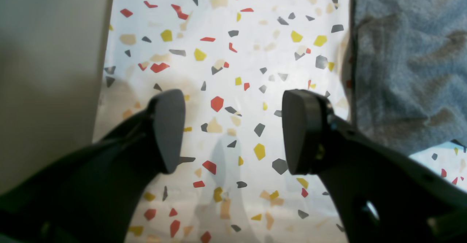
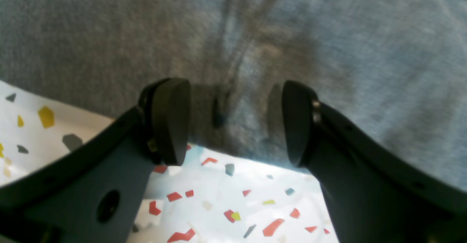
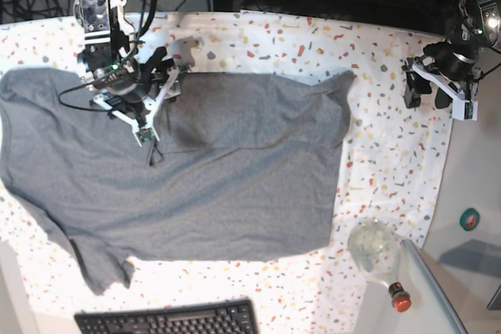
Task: Layout the t-shirt on the table in an organized manner, then fold the t-shirt properly
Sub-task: 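Grasp the shirt's collar corner with the right gripper and pull it outward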
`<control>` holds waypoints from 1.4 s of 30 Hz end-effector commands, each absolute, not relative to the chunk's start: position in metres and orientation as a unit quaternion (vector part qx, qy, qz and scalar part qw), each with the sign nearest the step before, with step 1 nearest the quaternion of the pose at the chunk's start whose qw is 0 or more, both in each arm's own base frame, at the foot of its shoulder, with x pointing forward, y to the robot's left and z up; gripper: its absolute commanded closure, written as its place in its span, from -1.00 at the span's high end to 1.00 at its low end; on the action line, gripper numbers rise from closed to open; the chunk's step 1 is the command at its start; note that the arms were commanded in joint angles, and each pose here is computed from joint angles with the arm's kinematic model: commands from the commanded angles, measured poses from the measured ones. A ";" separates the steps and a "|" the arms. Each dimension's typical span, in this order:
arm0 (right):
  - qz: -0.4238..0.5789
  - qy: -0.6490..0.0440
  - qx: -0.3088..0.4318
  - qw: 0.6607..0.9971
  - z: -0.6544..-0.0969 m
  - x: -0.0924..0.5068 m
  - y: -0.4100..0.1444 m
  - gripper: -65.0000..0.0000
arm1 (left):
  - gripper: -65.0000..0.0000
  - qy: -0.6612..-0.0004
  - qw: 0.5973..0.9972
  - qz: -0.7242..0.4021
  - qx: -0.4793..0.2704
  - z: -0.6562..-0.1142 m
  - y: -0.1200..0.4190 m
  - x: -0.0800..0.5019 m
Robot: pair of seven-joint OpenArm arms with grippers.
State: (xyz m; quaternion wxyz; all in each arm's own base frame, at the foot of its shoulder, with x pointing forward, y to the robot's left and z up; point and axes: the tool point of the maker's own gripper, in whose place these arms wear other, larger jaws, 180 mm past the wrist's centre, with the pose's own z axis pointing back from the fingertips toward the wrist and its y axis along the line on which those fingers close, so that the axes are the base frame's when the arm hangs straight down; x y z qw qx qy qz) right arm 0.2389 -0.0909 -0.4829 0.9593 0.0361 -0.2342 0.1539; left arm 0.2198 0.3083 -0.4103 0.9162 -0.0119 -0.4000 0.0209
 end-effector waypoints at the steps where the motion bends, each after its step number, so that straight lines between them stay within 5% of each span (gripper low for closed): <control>1: 0.151 -0.255 0.037 0.955 -0.474 0.250 -0.090 0.12 | 0.23 -0.418 0.908 0.015 -0.008 -0.398 0.313 0.227; 15: 0.151 -0.249 0.035 0.956 -0.475 0.246 -0.092 -1.00 | 0.23 -0.400 0.916 0.027 -0.009 -0.412 0.318 0.218; 31: 0.124 -0.291 -0.021 0.948 -0.413 0.211 -0.134 -1.00 | 0.23 -0.405 0.914 0.029 -0.007 -0.409 0.320 0.220; 42: 0.154 -0.168 -0.074 0.971 -0.436 0.095 -0.195 -1.00 | 0.23 -0.422 0.906 0.027 -0.006 -0.401 0.321 0.236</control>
